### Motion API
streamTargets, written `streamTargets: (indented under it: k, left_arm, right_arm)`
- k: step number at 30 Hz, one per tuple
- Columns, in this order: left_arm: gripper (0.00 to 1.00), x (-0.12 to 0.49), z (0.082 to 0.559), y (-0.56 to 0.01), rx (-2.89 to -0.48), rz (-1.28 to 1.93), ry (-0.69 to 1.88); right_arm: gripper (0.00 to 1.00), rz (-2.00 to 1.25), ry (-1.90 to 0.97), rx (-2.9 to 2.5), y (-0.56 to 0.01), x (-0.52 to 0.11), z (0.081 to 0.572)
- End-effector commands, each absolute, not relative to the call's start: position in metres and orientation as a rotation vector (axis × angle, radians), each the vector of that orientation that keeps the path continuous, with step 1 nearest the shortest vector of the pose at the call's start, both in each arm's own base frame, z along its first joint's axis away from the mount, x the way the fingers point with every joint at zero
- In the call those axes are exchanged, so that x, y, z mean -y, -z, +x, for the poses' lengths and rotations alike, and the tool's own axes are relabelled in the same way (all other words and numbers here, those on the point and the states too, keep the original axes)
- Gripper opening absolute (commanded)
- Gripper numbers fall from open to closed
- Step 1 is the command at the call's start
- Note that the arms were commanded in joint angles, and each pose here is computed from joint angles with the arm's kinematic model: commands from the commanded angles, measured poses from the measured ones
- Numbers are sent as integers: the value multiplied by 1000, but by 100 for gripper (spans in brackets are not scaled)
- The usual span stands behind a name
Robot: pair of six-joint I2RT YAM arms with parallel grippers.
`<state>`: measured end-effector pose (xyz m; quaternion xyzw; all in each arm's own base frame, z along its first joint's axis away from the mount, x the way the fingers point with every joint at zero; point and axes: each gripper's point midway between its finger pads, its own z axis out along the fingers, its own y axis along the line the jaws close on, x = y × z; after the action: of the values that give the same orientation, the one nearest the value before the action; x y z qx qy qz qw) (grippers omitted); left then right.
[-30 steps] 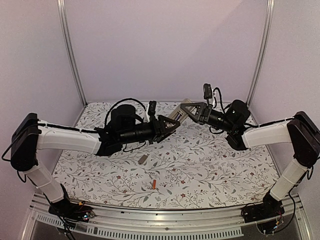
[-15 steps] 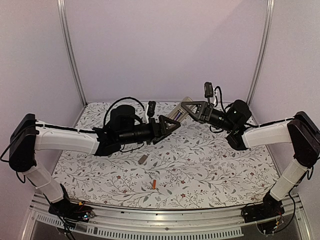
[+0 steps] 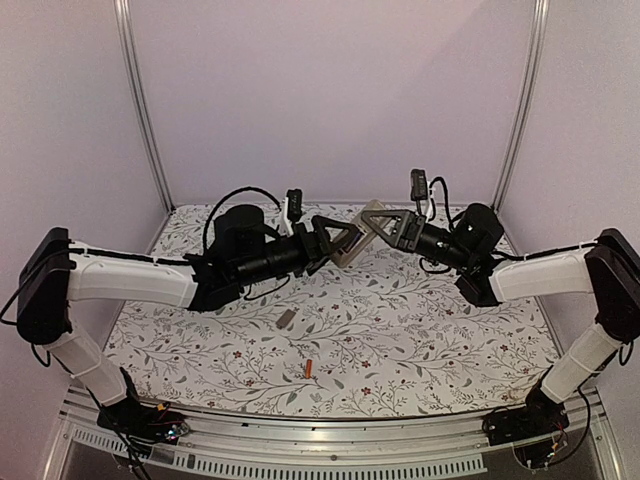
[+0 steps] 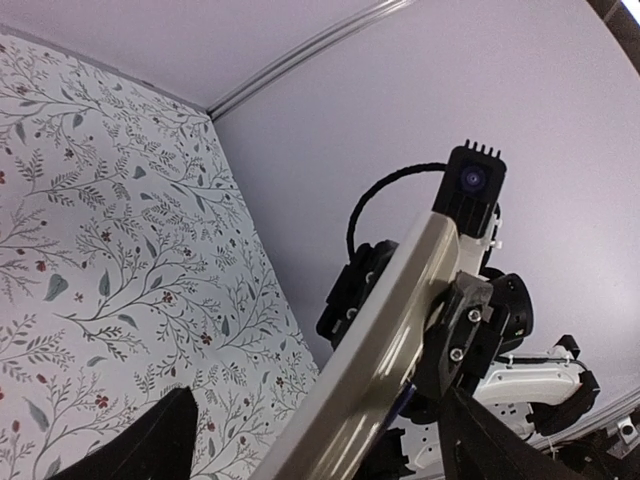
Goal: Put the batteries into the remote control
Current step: Load the battery into the battery compartment.
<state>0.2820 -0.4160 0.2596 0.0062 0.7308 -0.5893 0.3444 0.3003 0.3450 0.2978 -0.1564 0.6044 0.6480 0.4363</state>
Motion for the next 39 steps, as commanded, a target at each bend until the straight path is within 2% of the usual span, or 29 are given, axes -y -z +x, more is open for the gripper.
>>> streamTargets:
  k: [1,15,30,33,39]
  left_arm:
    - [81,422,288,-273,-1837,-52,1592]
    - [75,441,285,-266,-1879,-8,1622]
    - [53,438,280,-239,-1949,-34,1618]
    - [53,437,279,-236,-1959,-31,1610]
    - [60,431,280,-241,-1940,-39,1598]
  right_arm:
    - [2,-399,-1515,-1468,-304,-339,296]
    - [4,-413,-1435,-1458,-305,-337,292]
    - [4,-384,-1479,-1392,-324,-333,289]
    - [4,-380,-1485,-1386,-327,-332,289]
    - [4,-380,-1487,-1388,-324,-332,289]
